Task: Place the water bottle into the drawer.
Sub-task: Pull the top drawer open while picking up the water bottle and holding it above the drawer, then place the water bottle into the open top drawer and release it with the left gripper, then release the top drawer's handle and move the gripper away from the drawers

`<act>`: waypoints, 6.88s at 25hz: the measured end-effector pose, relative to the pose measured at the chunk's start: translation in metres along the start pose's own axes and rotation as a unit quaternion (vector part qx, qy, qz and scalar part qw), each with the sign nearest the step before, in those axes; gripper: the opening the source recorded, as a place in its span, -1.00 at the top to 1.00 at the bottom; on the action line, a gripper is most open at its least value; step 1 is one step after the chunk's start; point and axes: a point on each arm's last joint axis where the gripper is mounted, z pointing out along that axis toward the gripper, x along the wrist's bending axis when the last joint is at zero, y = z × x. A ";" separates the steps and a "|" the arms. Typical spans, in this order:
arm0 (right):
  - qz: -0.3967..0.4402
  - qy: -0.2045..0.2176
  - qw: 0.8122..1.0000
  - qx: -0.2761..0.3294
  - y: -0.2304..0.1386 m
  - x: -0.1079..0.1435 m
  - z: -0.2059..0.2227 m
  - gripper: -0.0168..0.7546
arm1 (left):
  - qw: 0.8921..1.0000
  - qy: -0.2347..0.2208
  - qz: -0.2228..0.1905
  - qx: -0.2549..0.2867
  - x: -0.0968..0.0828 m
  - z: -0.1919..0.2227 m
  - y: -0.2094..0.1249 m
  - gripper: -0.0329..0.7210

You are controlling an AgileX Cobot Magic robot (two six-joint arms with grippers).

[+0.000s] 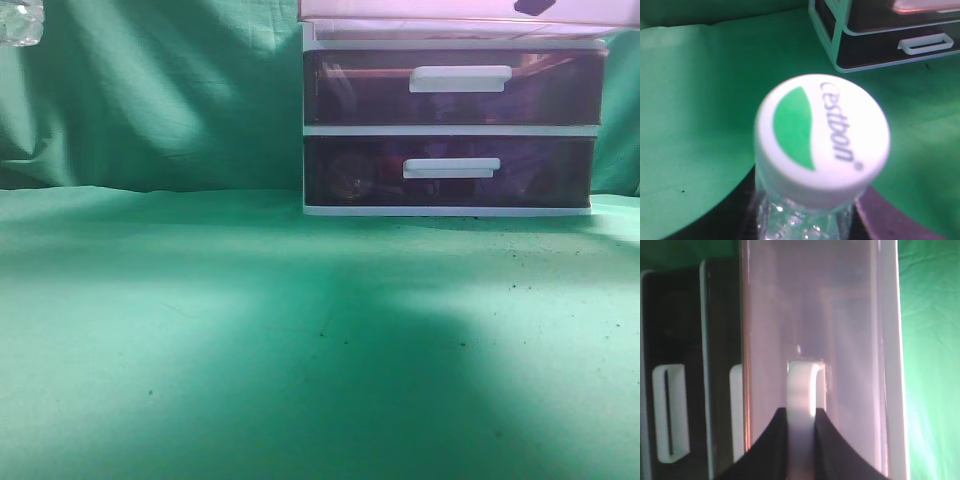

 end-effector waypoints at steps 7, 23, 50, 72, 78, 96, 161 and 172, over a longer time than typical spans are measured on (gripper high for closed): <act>0.020 0.002 1.000 -0.001 0.005 0.009 -0.012 0.73 | 1.000 -0.002 0.000 -0.009 0.000 0.000 0.002 0.26; 0.005 -0.005 1.000 -0.006 0.007 0.032 -0.037 0.73 | 0.993 -0.065 0.016 -0.100 -0.025 -0.007 0.030 0.26; -0.002 0.006 1.000 -0.017 0.018 0.037 -0.039 0.73 | 0.978 -0.108 0.127 -0.125 -0.139 0.144 0.147 0.26; 0.006 0.007 1.000 -0.016 0.019 0.037 -0.039 0.73 | 0.959 -0.171 0.072 -0.214 -0.158 0.165 0.150 -0.37; 0.017 0.007 1.000 -0.012 0.019 0.037 -0.039 0.73 | 0.935 -0.217 0.056 -0.276 -0.189 0.202 0.138 -0.30; 0.011 0.000 1.000 -0.009 0.018 0.037 -0.040 0.73 | 0.974 -0.057 0.178 -0.130 -0.173 0.168 0.171 0.72; -0.017 -0.053 0.998 0.038 -0.025 -0.017 0.074 -0.13 | 0.982 -0.104 0.148 -0.051 -0.066 -0.036 0.046 0.91; -0.006 -0.052 0.998 0.031 -0.019 -0.018 0.067 -0.13 | 0.982 -0.091 0.159 -0.040 -0.064 -0.035 0.044 0.91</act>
